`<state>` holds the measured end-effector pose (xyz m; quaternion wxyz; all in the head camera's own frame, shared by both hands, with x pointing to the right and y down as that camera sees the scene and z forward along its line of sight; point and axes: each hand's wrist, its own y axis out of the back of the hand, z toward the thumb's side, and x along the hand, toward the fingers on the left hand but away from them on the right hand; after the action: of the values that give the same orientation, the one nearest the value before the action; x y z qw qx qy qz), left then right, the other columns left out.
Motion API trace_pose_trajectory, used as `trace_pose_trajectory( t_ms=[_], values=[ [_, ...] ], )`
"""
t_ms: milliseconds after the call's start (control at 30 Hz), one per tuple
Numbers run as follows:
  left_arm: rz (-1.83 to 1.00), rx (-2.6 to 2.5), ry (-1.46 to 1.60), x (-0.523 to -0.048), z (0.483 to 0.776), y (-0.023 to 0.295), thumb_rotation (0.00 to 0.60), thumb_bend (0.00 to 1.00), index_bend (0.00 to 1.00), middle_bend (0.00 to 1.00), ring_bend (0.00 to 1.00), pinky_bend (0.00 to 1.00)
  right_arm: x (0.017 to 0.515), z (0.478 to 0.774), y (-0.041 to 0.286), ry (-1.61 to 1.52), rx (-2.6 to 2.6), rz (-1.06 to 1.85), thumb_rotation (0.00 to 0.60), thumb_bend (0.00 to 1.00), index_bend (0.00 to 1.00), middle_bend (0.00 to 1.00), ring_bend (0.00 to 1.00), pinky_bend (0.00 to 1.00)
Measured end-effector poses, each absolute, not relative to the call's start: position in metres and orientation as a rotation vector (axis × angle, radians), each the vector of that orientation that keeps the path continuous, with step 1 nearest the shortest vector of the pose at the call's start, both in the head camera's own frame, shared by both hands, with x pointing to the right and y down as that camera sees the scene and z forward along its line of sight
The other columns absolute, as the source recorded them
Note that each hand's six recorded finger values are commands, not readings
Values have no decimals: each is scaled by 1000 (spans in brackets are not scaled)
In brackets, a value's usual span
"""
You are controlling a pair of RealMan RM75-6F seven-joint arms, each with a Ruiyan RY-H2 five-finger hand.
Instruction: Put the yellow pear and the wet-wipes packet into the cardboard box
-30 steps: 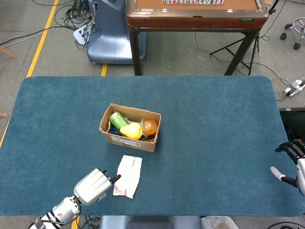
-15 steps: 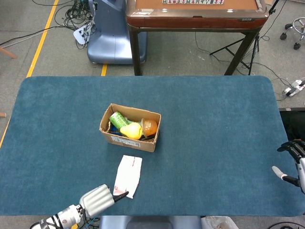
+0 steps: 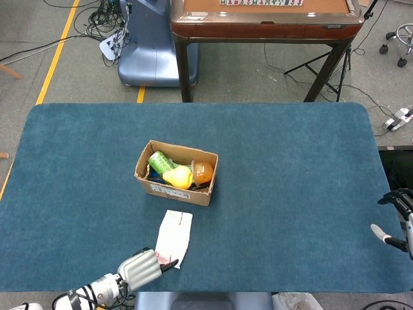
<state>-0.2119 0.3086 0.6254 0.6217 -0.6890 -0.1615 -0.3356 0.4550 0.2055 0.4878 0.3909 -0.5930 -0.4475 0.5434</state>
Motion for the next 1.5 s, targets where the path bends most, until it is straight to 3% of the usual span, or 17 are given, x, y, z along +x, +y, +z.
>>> trace_pose_trajectory(
  t_ms=[267, 967, 1500],
  values=[
    [-786, -1571, -429, -203, 639, 314, 600, 338, 8, 854, 692, 870, 456, 483, 205, -1153, -1500, 1371, 600, 33, 431, 355, 229, 247],
    [-751, -1589, -425, -183, 632, 322, 600, 343, 3, 853, 692, 870, 458, 476, 204, -1175, -1484, 1358, 600, 33, 431, 355, 229, 246],
    [-858, -1513, -488, -196, 641, 318, 600, 348, 0, 853, 692, 870, 461, 471, 203, -1196, -1480, 1344, 600, 34, 431, 355, 229, 246]
  ],
)
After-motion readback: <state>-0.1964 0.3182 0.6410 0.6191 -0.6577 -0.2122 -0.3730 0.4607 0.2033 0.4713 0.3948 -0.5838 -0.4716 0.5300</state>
